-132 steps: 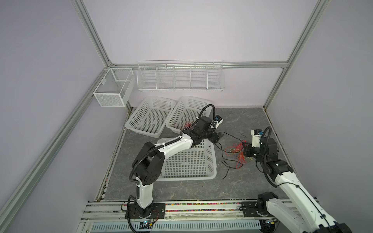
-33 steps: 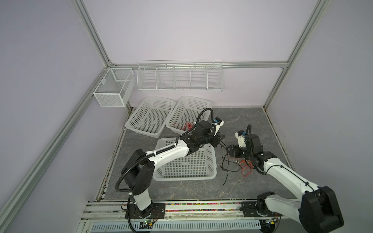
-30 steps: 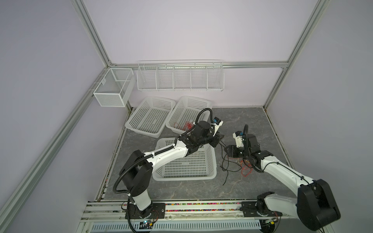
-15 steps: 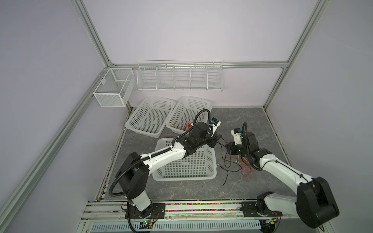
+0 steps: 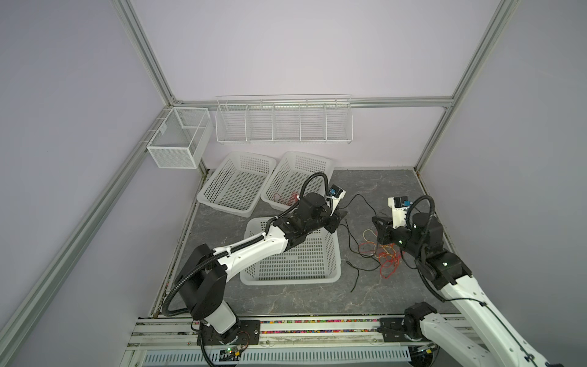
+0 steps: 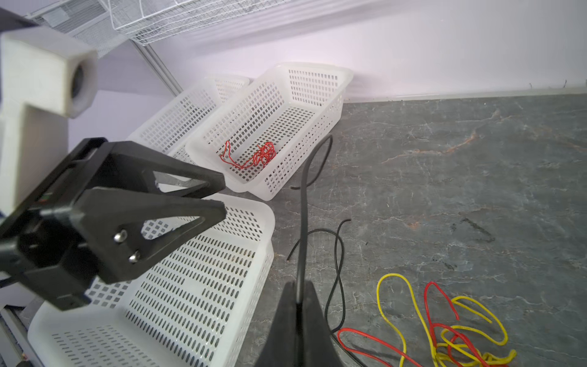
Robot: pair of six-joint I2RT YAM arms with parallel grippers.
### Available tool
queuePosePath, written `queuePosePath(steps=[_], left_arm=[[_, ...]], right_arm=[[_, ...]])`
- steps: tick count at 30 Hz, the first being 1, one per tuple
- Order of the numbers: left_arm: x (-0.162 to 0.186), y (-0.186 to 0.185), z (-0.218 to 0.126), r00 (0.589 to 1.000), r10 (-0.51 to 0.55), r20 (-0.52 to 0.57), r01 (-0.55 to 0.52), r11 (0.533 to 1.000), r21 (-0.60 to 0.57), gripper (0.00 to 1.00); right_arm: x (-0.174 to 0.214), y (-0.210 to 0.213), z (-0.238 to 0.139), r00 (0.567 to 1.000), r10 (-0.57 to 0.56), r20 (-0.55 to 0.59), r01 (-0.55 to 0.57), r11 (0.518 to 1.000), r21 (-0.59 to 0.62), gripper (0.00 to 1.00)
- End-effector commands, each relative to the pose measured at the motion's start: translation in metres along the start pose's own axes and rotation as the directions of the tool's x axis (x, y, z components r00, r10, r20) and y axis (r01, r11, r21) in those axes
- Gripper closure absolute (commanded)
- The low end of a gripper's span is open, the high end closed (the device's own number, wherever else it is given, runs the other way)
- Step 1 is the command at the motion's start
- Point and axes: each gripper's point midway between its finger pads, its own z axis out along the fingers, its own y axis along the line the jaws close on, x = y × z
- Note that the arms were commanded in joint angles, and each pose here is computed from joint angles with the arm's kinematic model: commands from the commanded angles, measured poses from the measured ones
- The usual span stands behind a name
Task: Untangle the cables
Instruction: 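Grasp the black wire with the right gripper while the left gripper moves toward the tangle, then lift the black wire high with the right gripper, pulling it from the tangle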
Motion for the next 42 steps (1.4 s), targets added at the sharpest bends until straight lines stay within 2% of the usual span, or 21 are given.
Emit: queuePosePath(steps=[1,4,6,12,16,20,24,28,32,38,40,42], left_arm=[[-0.011,-0.001,-0.008,0.998,0.026,0.049,-0.026,1.0,-0.007,0.6],[-0.014,-0.001,-0.01,0.995,0.053,0.09,-0.053,0.999,-0.007,0.36],[-0.015,-0.005,-0.011,0.99,0.088,0.106,-0.089,0.996,0.007,0.29],[-0.013,-0.003,-0.011,0.97,0.221,0.101,-0.219,0.975,-0.035,0.19],[-0.011,-0.001,-0.009,0.934,0.343,0.105,-0.334,0.938,-0.093,0.14],[-0.013,0.001,-0.002,0.9,0.42,0.114,-0.406,0.905,-0.124,0.14],[-0.017,0.002,0.006,0.886,0.448,0.122,-0.432,0.891,-0.139,0.16],[-0.018,-0.006,0.008,0.872,0.467,0.149,-0.454,0.884,-0.11,0.31],[-0.013,-0.014,0.006,0.865,0.473,0.167,-0.468,0.881,-0.071,0.62],[-0.007,-0.016,0.003,0.865,0.476,0.161,-0.473,0.879,-0.054,0.95],[-0.005,-0.016,0.002,0.865,0.476,0.159,-0.474,0.879,-0.055,1.0],[-0.004,-0.015,0.001,0.865,0.476,0.158,-0.473,0.879,-0.06,1.0]], right_arm=[[-0.002,0.013,-0.008,0.998,-0.064,-0.002,0.064,0.996,-0.061,0.94],[0.003,0.023,-0.007,0.997,-0.075,-0.021,0.072,0.99,-0.122,0.94],[0.005,0.031,-0.007,0.996,-0.079,-0.031,0.072,0.983,-0.171,0.94],[0.01,0.045,-0.008,0.994,-0.094,-0.046,0.079,0.963,-0.256,0.94],[0.013,0.055,-0.009,0.992,-0.104,-0.066,0.078,0.946,-0.316,0.93],[0.015,0.064,-0.007,0.991,-0.106,-0.083,0.068,0.925,-0.375,0.93],[0.015,0.073,-0.008,0.99,-0.111,-0.088,0.063,0.902,-0.426,0.92],[0.015,0.076,-0.008,0.989,-0.113,-0.094,0.059,0.892,-0.449,0.89],[0.015,0.074,-0.006,0.99,-0.105,-0.089,0.057,0.899,-0.435,0.88],[0.016,0.065,0.003,0.991,-0.091,-0.1,0.045,0.919,-0.391,0.88],[0.017,0.063,0.006,0.991,-0.088,-0.103,0.042,0.923,-0.384,0.88],[0.016,0.064,0.007,0.991,-0.084,-0.105,0.038,0.922,-0.385,0.88]])
